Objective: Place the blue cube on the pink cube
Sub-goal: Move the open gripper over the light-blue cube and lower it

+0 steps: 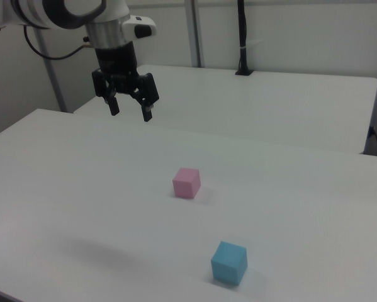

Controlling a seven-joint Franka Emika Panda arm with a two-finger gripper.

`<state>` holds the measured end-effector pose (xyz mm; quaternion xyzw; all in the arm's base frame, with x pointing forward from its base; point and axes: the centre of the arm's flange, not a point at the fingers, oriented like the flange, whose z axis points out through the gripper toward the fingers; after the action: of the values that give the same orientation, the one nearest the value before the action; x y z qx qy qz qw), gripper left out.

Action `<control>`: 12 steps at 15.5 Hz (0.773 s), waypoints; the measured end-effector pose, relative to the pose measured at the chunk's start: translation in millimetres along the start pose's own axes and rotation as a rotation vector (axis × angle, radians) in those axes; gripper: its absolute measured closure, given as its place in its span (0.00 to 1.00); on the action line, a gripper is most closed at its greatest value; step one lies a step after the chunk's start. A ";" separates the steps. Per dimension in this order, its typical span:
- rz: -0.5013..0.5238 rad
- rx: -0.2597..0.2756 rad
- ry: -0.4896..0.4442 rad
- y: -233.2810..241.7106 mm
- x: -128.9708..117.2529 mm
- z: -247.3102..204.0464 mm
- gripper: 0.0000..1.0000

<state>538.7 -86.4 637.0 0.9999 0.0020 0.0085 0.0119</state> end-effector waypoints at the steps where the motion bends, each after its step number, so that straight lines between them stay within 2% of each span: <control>1: 0.004 -0.002 -0.002 2.4 -0.4 0.7 0.00; 5: -0.022 -0.038 -0.046 31.0 -8.9 8.5 0.00; 7: -0.046 -0.046 -0.093 63.3 -19.6 23.5 0.00; 12: -0.063 -0.016 -0.156 146.0 -51.2 61.7 0.00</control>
<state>489.1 -234.1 577.9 0.9968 0.0326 -0.0697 0.0201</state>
